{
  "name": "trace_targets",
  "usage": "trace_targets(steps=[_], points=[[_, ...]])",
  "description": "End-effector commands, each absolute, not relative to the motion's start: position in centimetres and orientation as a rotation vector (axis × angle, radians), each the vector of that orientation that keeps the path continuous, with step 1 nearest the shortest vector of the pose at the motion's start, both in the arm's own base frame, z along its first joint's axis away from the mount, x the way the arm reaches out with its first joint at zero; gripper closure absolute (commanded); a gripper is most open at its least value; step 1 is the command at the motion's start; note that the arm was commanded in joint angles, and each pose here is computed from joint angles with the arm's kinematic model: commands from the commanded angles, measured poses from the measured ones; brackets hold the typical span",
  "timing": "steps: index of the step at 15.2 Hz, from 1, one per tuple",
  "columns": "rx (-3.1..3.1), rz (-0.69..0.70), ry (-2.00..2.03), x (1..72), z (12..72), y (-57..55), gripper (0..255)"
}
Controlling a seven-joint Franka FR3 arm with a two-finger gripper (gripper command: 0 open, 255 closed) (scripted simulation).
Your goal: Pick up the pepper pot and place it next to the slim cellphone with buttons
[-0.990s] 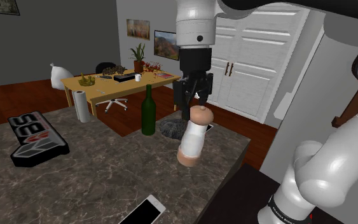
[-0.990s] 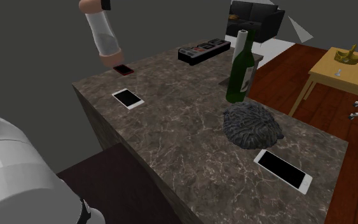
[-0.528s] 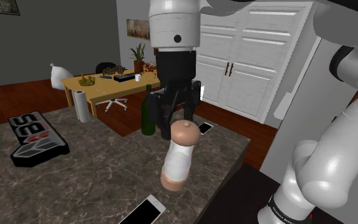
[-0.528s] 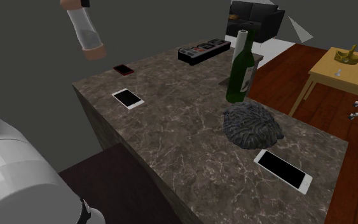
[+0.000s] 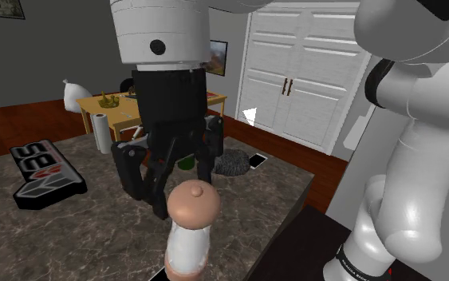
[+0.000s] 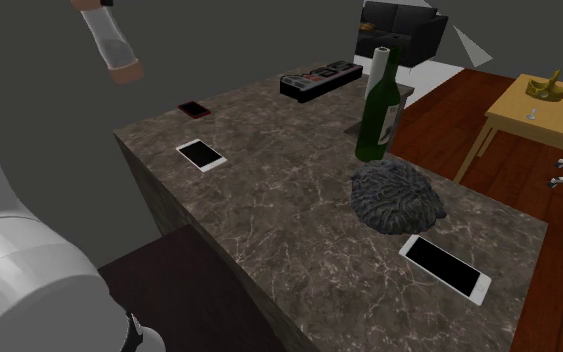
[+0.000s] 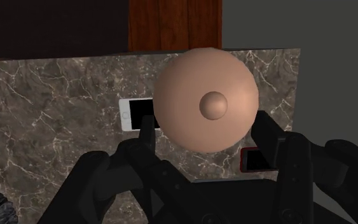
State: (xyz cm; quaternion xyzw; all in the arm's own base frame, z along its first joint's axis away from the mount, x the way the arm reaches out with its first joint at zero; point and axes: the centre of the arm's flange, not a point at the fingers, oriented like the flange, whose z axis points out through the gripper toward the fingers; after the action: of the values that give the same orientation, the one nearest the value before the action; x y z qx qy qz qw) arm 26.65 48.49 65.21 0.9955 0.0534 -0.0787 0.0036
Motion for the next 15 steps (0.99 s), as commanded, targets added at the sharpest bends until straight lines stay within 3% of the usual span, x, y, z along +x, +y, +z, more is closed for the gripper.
trace_targets(steps=[1, 15], points=[[3.122, -0.247, 0.163, 25.9, 65.2, 51.0, 255], [3.122, -0.247, 0.163, 24.8, 59.4, 55.0, 255]])
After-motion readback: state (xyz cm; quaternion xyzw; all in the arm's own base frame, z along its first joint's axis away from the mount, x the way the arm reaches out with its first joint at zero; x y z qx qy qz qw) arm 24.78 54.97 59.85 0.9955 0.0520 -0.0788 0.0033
